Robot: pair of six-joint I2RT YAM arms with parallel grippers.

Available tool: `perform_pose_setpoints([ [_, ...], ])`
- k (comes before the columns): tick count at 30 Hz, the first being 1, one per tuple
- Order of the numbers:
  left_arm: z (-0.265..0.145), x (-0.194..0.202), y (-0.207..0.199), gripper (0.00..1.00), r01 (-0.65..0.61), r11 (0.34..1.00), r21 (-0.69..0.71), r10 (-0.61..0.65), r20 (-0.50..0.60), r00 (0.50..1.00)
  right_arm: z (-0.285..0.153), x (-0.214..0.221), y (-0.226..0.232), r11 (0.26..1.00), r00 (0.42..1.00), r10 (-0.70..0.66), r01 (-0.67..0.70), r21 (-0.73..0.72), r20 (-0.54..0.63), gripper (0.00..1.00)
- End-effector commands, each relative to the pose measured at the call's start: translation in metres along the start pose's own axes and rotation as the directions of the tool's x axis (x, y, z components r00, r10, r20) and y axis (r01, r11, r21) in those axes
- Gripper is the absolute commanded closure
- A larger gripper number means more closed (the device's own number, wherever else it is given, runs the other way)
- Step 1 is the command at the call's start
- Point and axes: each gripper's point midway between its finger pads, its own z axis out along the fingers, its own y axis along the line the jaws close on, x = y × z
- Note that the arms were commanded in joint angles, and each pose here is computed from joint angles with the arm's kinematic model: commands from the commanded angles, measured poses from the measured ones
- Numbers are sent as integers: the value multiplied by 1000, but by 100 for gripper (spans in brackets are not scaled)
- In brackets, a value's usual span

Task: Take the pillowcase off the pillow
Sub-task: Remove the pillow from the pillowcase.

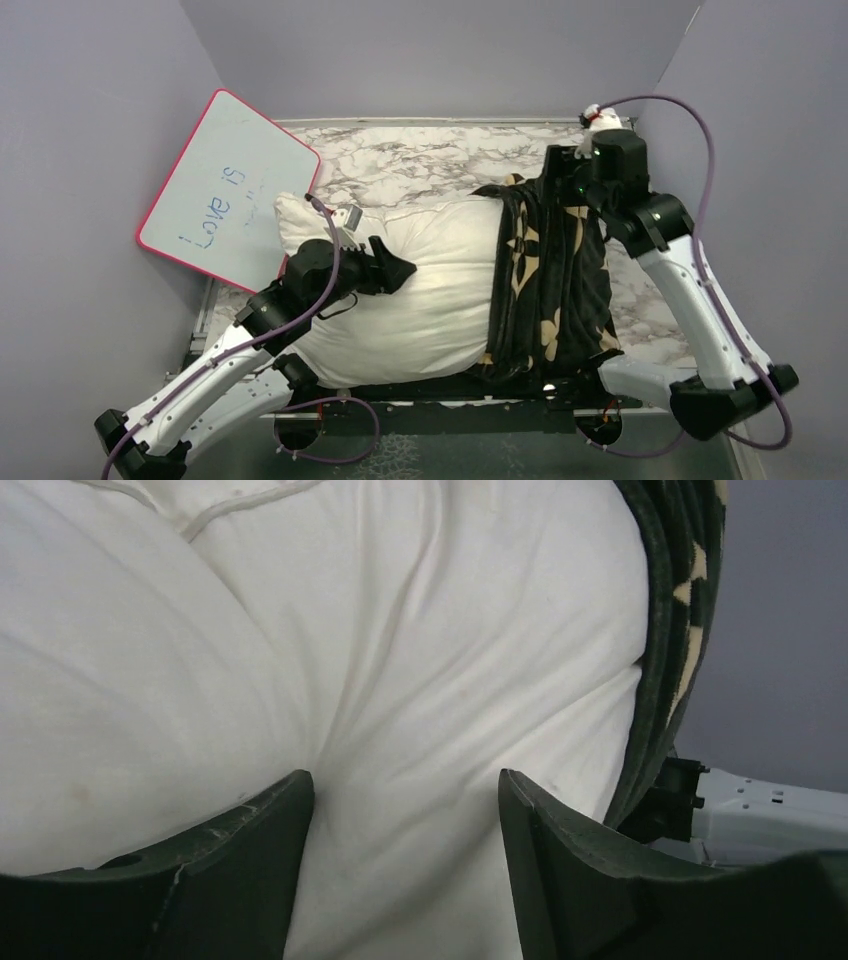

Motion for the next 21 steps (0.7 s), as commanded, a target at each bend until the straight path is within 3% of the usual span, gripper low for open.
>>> perform_pose_setpoints([
  [1,-14,19,36,20,-15,978,-208,-7,-104,995,-45,10,-32,992,995,57,-66,111,76,22],
  [4,-27,-9,39,3,-1,956,-294,-7,-27,1000,-57,39,-30,990,993,114,-116,77,33,20],
  [5,-32,-17,40,1,0,947,-322,-3,-8,1000,-57,52,-28,989,991,134,-134,66,3,20],
  [10,-69,-32,76,1,31,781,-624,-43,-4,999,-36,127,-13,977,960,211,-211,25,-184,20],
  [15,-108,-29,102,1,116,631,-767,-94,73,993,-7,184,-2,965,901,257,-261,38,-349,19],
  [17,-126,-26,114,1,95,552,-828,-82,59,995,0,194,-1,966,887,252,-254,48,-386,18],
  [19,-131,-24,116,1,74,531,-844,-80,37,996,6,198,-5,970,884,243,-234,73,-399,17],
  [21,-126,-20,114,1,96,555,-826,-101,48,994,14,197,-13,973,895,229,-202,109,-383,16],
])
